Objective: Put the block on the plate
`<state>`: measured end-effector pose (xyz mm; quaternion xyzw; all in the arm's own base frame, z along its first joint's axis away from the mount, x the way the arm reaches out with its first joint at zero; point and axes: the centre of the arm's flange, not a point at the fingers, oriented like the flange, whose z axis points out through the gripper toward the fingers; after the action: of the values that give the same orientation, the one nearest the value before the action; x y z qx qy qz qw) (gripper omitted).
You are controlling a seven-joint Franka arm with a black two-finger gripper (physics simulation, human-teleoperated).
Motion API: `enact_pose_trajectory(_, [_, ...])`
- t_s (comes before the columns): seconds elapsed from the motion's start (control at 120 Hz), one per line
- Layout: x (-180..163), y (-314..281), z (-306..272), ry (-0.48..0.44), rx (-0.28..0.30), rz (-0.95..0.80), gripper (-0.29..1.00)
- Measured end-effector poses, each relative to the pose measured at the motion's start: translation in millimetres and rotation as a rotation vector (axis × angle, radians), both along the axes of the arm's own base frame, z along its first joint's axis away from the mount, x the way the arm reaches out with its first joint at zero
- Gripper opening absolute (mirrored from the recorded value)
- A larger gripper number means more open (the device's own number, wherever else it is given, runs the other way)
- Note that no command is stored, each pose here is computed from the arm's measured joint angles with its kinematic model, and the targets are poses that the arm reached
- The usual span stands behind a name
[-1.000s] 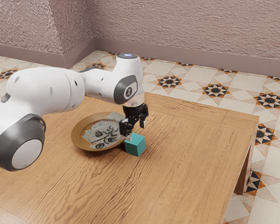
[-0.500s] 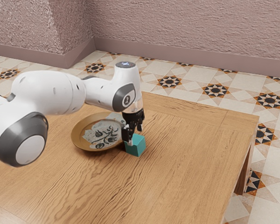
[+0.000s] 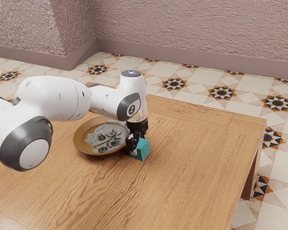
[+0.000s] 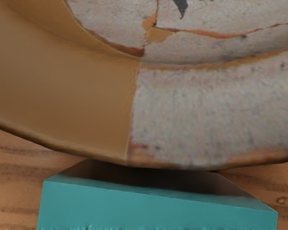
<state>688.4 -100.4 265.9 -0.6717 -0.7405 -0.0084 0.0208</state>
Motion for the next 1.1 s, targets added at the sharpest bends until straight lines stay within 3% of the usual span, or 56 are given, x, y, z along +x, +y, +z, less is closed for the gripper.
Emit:
enact_pose_trajectory(0.175, [-0.9, -5.0, -0.8, 0.003, -0.005, 0.003, 0.47])
enact_pose_trajectory(0.733, [-4.4, -17.8, 27.9, -0.016, -0.037, -0.001, 0.43])
enact_pose_trajectory(1.1, [-2.8, 62.1, 91.9, -0.093, -0.081, 0.112, 0.41])
